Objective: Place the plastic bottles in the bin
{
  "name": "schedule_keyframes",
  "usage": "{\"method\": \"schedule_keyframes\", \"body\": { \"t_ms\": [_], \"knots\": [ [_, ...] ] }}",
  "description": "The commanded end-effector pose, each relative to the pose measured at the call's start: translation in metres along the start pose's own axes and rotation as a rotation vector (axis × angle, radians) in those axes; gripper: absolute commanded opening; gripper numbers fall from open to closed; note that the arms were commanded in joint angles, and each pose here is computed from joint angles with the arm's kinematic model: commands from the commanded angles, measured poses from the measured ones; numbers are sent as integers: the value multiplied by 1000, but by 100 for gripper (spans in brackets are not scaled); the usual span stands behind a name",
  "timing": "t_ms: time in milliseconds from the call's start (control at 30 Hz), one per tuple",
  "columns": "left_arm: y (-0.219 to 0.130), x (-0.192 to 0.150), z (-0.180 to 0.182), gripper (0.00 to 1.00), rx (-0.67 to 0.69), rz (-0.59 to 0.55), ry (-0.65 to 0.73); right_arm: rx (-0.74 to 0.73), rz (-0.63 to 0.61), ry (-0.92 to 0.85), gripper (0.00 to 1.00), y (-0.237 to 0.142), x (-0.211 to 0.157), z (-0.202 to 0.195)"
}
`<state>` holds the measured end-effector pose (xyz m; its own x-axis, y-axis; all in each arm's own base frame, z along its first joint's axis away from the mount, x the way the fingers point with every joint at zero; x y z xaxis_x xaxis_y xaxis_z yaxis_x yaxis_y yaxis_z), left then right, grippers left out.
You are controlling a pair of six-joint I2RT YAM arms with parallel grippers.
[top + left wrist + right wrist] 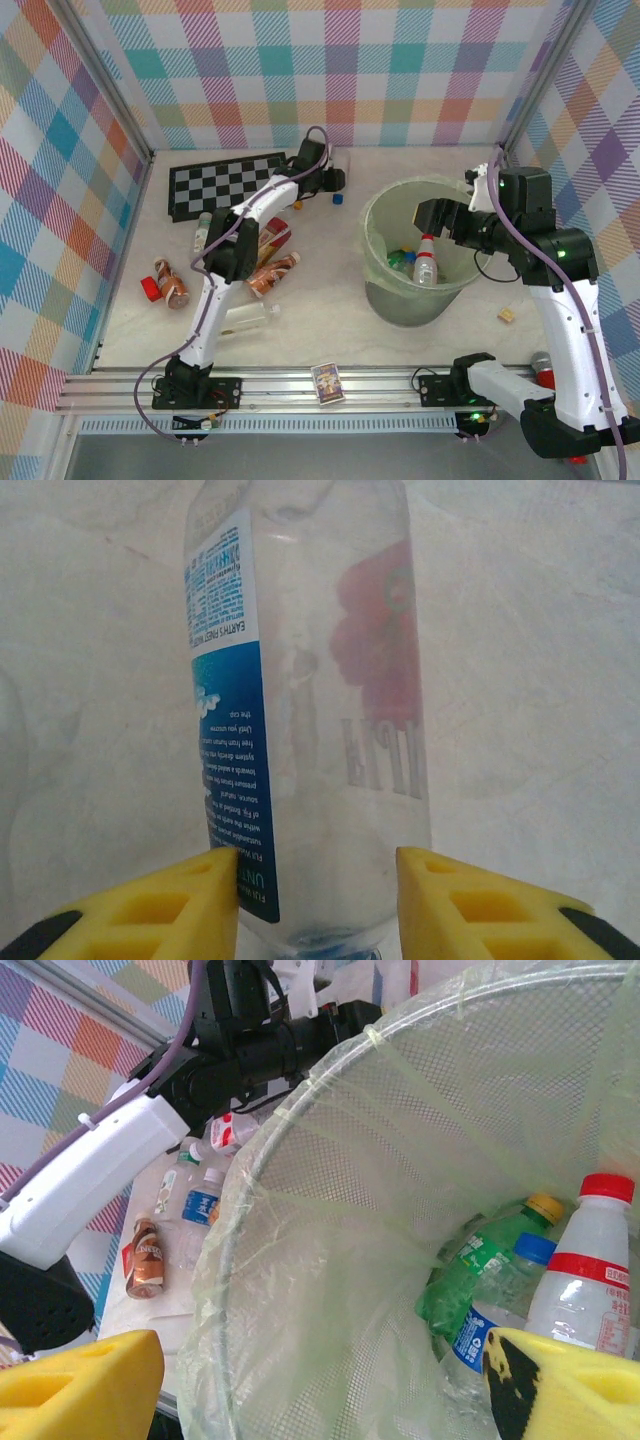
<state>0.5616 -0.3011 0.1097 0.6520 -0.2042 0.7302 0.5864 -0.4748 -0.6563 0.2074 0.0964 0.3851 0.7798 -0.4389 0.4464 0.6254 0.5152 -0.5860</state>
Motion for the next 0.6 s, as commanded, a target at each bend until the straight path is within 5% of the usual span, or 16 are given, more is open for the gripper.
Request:
{"method": "schedule_keyframes", "body": {
  "t_ms": [0,200,400,567],
  "knots": [
    [-28,18,-15,40,-38,-44,4,39,-2,-4,83,0,2,7],
    [-46,24,-18,36,-18,-76,31,56,1,1,83,3,6,12],
    [-29,15,-18,90,83,-5,111,60,11,10,83,7,7,13],
    [0,6,-19,100,97,60,127,54,12,17,83,7,7,12]
  ]
}}
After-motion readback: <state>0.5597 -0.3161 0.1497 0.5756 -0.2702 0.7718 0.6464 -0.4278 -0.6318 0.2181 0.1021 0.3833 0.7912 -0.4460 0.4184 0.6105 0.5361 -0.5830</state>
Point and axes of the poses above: each hand's point on the last joint's axis, 136 mm out from that joint toward the fingers, its own y axis out along the fingers, its own z axis along the line the jaws close on, x = y × z, the point moved 4 cm from there along -y, back along the fingers, and after that the axes turned 15 degrees about y, right-handed, at the moved point
